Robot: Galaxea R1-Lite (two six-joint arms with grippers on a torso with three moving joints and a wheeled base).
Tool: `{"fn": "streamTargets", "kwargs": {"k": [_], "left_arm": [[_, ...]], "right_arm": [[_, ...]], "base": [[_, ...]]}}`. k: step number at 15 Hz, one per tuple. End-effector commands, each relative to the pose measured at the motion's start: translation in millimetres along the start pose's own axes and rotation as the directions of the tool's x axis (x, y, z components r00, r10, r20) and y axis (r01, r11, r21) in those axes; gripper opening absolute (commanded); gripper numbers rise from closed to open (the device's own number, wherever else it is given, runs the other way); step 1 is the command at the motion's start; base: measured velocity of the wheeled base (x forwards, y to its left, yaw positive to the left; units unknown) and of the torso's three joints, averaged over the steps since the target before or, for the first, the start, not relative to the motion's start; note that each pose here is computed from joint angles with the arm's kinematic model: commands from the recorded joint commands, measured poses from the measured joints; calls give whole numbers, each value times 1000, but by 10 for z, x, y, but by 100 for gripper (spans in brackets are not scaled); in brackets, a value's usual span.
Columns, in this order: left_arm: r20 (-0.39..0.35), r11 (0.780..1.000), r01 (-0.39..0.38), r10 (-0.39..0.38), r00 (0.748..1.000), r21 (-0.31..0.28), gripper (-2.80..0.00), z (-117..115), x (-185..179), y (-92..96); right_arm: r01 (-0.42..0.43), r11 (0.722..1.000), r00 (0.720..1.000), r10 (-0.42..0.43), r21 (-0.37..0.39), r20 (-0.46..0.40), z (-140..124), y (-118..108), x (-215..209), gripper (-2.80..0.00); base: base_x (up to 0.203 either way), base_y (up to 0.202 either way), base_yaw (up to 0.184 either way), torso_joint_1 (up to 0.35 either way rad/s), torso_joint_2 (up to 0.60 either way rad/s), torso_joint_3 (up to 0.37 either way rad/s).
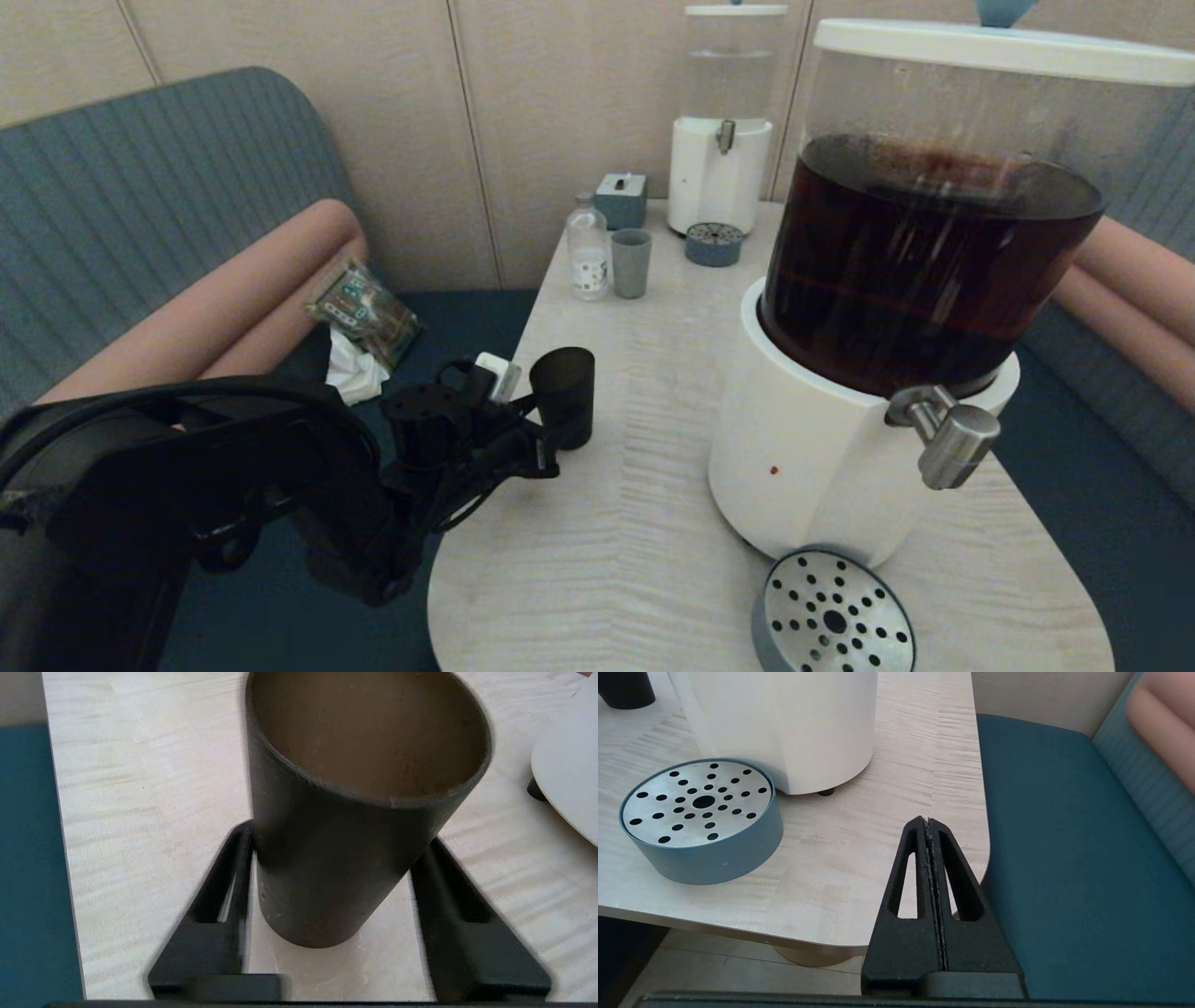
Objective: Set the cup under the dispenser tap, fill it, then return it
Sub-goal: Place the cup next to the water dispenser
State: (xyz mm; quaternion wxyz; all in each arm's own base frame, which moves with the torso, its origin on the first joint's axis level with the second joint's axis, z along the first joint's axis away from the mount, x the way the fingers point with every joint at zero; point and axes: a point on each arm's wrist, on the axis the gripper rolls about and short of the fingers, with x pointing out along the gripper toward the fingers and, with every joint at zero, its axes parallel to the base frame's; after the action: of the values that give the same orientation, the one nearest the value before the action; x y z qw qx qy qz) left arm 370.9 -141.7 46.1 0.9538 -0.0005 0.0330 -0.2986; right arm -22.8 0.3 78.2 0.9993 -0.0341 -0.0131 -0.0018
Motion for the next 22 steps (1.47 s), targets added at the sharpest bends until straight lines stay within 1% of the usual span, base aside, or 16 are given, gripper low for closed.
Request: {"fn": "streamTargets", "kwargs": {"k": [1, 5, 8, 13, 15, 18, 20, 22], "left_arm": [[-1, 1000, 2, -2, 1000, 1, 0, -14, -5, -4], [-1, 1000, 4, -4, 1000, 3, 0, 63, -105, -31], [6, 1000, 5, -5, 1000, 8, 0, 165, -225, -69], [-24, 1000, 5, -5, 1000, 7, 0, 257, -558, -156], [-25, 1000, 6, -6, 1000, 8, 0, 286, -736, -205], [6, 1000, 8, -8, 1000, 17, 0, 468, -1047, -292], [64, 999, 5, -8, 998, 34, 0, 672, -1317, -360], [148, 999, -1, -7, 989, 52, 0, 885, -1660, -446]], "right_arm": [[-2, 1000, 1000, 2, -1, -8, -25, 2, 6, -280], [-2, 1000, 1000, 2, -1, -8, -25, 2, 6, -280], [-2, 1000, 1000, 2, -1, -9, -26, 2, 6, -280], [-1, 1000, 1000, 1, -1, -8, -25, 2, 6, -280], [-2, 1000, 1000, 2, -1, -9, -27, 2, 6, -280], [-2, 1000, 1000, 2, -1, -8, -25, 2, 6, -280], [0, 1000, 1000, 0, -1, -8, -25, 2, 6, -280], [-2, 1000, 1000, 2, -1, -8, -25, 2, 6, -280]], "base": [[0, 0, 0, 0, 0, 0], [0, 0, 0, 0, 0, 0], [0, 0, 0, 0, 0, 0], [0, 0, 0, 0, 0, 0], [0, 0, 0, 0, 0, 0], [0, 0, 0, 0, 0, 0], [0, 0, 0, 0, 0, 0], [0, 0, 0, 0, 0, 0]]}}
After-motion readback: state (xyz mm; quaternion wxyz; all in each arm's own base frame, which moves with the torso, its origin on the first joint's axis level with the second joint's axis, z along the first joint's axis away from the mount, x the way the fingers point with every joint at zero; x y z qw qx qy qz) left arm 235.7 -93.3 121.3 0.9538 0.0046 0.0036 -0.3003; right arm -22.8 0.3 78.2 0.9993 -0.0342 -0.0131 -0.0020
